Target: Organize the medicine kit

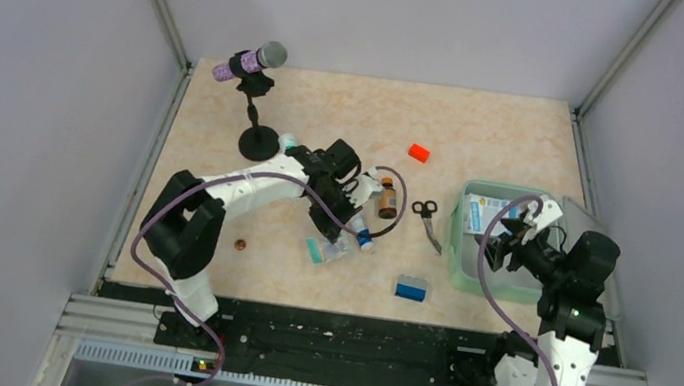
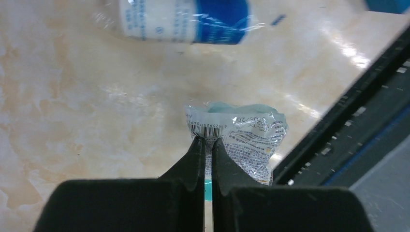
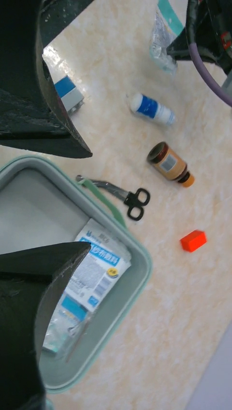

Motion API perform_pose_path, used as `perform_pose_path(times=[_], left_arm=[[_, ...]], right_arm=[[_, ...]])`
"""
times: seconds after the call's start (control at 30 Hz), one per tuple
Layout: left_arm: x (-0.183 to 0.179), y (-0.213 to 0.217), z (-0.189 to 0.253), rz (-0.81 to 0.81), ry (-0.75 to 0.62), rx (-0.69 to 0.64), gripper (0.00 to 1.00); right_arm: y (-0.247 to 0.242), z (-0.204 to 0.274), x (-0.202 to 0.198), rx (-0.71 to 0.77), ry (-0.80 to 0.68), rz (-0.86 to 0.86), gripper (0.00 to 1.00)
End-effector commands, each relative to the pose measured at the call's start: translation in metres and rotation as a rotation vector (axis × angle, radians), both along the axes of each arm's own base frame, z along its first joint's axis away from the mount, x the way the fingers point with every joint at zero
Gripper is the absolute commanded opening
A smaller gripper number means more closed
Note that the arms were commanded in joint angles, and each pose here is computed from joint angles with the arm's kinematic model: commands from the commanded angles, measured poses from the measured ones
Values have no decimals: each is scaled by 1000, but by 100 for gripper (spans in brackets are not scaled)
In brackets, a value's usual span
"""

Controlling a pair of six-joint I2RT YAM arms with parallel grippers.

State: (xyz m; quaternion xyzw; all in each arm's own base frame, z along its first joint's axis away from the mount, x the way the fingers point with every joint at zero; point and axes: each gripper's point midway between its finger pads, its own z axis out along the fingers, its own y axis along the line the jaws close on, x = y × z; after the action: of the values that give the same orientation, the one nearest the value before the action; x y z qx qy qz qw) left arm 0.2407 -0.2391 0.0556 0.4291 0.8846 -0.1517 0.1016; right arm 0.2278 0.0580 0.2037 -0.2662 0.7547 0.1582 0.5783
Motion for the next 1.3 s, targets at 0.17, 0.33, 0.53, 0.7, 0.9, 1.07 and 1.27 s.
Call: perform_pose_path(times=[0.17,0.33,0.53,0.7,0.9,1.07,1.27], left_arm=[[-62,-41,92,-248,242,-361,0],[-65,-48,106,-260,355,-376,0],[-52,-59,114,-212,501,-431,0],[-33,-67,114,-109,599,-485,0],[-26,-75,123,-81,656,-554,0],[-30,-78,128,-68,701,-583,0],[-37,-75,132,-56,724,-591,0]], right_arm=[[68,45,-11,-232,-167,422,60],[105,45,-21,-290,-147,606,58],[140,32,-39,-364,-85,813,57],[168,34,-38,-464,-133,921,57],[205,36,-37,-536,-159,1031,58],[229,16,-41,-633,-187,1098,58],[242,7,-32,-675,-211,1075,52]])
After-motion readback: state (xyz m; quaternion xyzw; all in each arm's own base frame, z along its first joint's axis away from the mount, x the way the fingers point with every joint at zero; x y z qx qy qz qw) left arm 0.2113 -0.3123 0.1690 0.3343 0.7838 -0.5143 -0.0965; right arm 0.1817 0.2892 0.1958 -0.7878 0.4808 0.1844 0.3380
